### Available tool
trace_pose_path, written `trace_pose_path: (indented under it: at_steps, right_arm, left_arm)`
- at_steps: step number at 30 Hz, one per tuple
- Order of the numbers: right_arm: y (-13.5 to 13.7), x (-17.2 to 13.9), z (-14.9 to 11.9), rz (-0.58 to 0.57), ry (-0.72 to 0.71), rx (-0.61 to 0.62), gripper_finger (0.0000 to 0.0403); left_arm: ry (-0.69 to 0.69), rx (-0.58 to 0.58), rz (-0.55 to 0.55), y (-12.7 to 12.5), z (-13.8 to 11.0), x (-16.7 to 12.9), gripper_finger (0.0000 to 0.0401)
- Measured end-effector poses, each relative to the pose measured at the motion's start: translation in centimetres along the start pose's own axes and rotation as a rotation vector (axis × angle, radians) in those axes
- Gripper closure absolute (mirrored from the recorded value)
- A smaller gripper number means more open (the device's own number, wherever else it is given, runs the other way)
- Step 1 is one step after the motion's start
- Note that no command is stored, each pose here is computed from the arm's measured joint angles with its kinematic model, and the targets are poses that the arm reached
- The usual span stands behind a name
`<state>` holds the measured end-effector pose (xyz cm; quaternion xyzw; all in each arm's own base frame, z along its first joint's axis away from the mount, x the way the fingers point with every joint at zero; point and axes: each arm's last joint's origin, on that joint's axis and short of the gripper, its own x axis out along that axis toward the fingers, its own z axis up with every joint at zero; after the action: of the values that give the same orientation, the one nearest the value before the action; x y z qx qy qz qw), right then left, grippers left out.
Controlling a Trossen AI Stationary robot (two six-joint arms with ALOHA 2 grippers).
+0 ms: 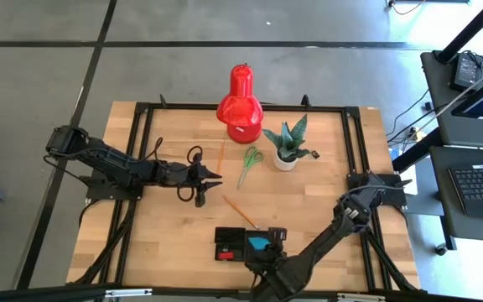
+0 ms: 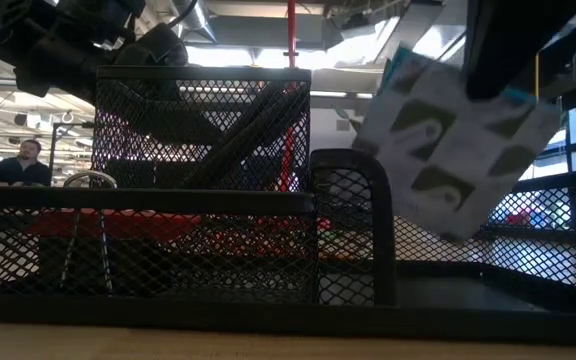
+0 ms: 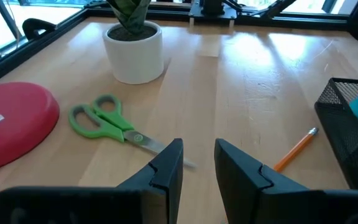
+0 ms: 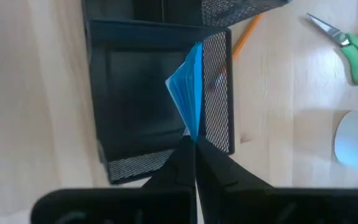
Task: Pick and place office supplies into organizer
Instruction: Put the blue sticky note pad into the desk organizer
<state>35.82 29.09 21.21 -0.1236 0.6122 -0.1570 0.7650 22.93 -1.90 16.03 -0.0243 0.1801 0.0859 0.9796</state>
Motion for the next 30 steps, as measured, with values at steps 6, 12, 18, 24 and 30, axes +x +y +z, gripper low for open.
trace_pose_path:
  at_steps: [6, 12, 18, 24, 30]
  right_arm:
    - [0.0, 1.5, 0.5, 0.001, 0.047, -0.017, 0.0403]
    - [-0.3, 2.0, 0.9, -0.007, 0.054, -0.008, 0.0403]
    - [-0.7, 2.3, 1.2, -0.01, 0.058, -0.025, 0.0403]
    - [-0.7, 2.3, 1.1, 0.02, 0.084, -0.051, 0.0403]
    - [-0.6, 2.3, 1.1, 0.031, 0.094, -0.049, 0.0403]
  left_arm:
    - [0.0, -0.03, 0.0, 0.0, 0.0, 0.0, 0.0315]
    - [0.0, -0.03, 0.0, 0.0, 0.0, 0.0, 0.0315]
    - [0.0, -0.03, 0.0, 0.0, 0.0, 0.0, 0.0315]
    - [0.0, -0.029, 0.0, 0.0, 0.0, 0.0, 0.0315]
    - [0.001, -0.029, 0.0, 0.0, 0.0, 0.0, 0.0315]
